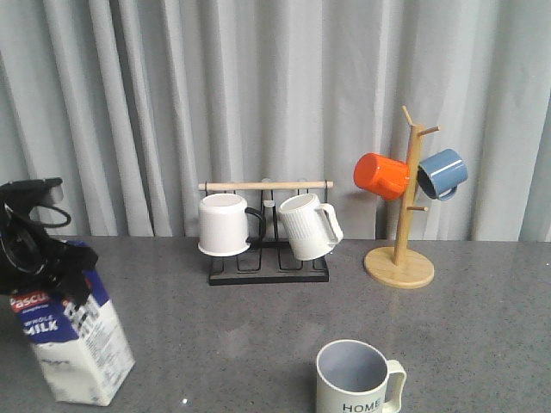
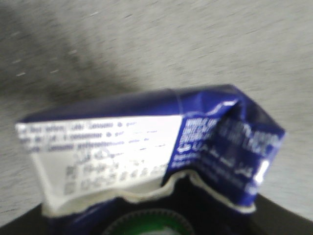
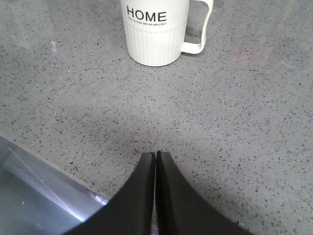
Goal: Place milk next to cup
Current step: 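Grasp the milk carton top with the left gripper and lift, then carry the carton toward the HOME mug and lower it beside it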
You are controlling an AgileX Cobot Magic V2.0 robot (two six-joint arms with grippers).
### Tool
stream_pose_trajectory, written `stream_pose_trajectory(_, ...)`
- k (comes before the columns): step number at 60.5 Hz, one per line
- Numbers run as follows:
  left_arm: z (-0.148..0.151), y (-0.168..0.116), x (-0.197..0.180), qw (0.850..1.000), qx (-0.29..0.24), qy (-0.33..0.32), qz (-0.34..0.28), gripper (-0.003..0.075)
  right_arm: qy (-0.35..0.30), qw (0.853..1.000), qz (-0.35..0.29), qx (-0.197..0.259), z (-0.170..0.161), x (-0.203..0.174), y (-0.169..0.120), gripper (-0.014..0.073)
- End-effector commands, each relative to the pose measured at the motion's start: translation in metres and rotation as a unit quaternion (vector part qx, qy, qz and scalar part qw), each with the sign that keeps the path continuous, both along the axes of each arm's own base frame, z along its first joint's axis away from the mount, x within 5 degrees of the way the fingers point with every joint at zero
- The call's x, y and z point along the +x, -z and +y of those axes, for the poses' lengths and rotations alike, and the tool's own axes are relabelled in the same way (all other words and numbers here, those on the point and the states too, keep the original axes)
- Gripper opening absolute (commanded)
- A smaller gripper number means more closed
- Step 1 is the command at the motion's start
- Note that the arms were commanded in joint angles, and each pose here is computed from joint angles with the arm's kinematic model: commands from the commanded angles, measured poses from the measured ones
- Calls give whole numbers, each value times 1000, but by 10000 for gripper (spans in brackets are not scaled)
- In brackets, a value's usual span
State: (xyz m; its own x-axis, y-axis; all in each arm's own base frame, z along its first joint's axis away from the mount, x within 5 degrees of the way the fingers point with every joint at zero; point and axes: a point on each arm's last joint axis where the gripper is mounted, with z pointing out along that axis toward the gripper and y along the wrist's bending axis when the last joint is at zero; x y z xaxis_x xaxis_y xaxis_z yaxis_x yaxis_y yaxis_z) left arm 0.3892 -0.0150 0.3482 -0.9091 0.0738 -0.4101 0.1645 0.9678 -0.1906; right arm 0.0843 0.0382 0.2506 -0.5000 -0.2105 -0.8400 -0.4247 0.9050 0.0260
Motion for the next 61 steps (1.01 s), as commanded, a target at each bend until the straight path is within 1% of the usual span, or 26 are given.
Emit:
stream_pose_trajectory(1,-14,-53,-17,994,-67,19,-82,177,9,999,-39,13,0,4,-14,-5)
stream_pose_trajectory(8,-31,-82,-21,983,-129,44,-125,177,9,999,-38,13,0,4,-13,-5)
stream_pose_trajectory(12,-44,-100,-25,973,-159,71,-153,177,9,999,-38,13,0,4,-13,-5)
stream_pose_trajectory(17,-61,-119,-29,960,-184,99,-186,177,9,999,-38,13,0,4,-13,-5)
stream_pose_trajectory(23,-80,-131,-30,952,-185,125,-211,177,9,999,-38,14,0,4,-13,-5)
stream_pose_trajectory(30,-106,-124,-24,948,-191,155,-202,177,9,999,-38,14,0,4,-13,-5)
stream_pose_trajectory(36,-127,-107,-16,952,-180,173,-176,177,9,999,-38,14,0,4,-13,-5)
stream_pose_trajectory(43,-136,-92,-11,964,-144,164,-149,177,9,999,-38,14,0,4,-13,-5)
stream_pose_trajectory(48,-141,-84,-8,970,-117,161,-141,177,9,999,-38,14,0,4,-13,-5)
stream_pose_trajectory(61,-165,-66,-6,971,-107,180,-117,177,9,999,-38,14,0,4,-13,-5)
